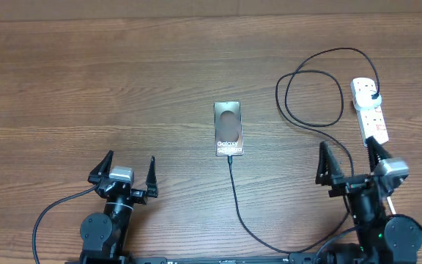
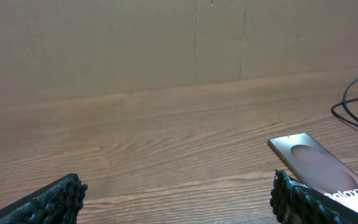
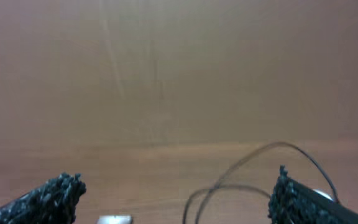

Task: Plug charger to phone and switch on socket

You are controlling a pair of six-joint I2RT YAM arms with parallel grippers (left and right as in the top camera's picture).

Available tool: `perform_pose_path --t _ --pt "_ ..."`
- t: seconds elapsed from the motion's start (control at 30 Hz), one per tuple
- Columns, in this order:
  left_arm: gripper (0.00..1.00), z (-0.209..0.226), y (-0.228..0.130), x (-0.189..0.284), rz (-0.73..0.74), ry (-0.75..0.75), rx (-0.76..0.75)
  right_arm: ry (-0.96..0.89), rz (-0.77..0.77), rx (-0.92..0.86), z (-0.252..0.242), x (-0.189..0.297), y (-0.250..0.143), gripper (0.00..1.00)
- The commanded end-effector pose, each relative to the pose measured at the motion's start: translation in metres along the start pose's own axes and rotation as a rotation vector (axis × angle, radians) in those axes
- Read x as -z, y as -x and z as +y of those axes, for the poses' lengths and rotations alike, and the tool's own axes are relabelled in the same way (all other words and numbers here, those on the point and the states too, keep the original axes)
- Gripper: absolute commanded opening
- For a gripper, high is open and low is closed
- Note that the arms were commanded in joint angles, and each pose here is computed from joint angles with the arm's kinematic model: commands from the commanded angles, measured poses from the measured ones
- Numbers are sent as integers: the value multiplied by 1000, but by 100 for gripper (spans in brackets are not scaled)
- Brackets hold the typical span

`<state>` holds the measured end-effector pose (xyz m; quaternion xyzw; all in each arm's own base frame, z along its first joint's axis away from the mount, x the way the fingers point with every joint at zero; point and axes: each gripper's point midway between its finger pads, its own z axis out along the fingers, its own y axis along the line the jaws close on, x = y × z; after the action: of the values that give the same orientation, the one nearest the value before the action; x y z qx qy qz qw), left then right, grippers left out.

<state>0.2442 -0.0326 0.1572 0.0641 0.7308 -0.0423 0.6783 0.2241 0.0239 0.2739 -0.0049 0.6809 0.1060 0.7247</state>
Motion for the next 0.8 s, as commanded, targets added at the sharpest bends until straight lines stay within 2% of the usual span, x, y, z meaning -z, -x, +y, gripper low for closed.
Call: perform_pose_path --t 0.0,0.53,0.77 --pt "100 0 -1 0 -1 3 -17 65 -32 15 7 -2 -16 100" --pt "100 0 -1 0 -1 3 -17 81 -109 30 3 -9 -39 100" --pt "100 0 -1 0 -1 3 -16 99 -74 23 3 -12 -61 100"
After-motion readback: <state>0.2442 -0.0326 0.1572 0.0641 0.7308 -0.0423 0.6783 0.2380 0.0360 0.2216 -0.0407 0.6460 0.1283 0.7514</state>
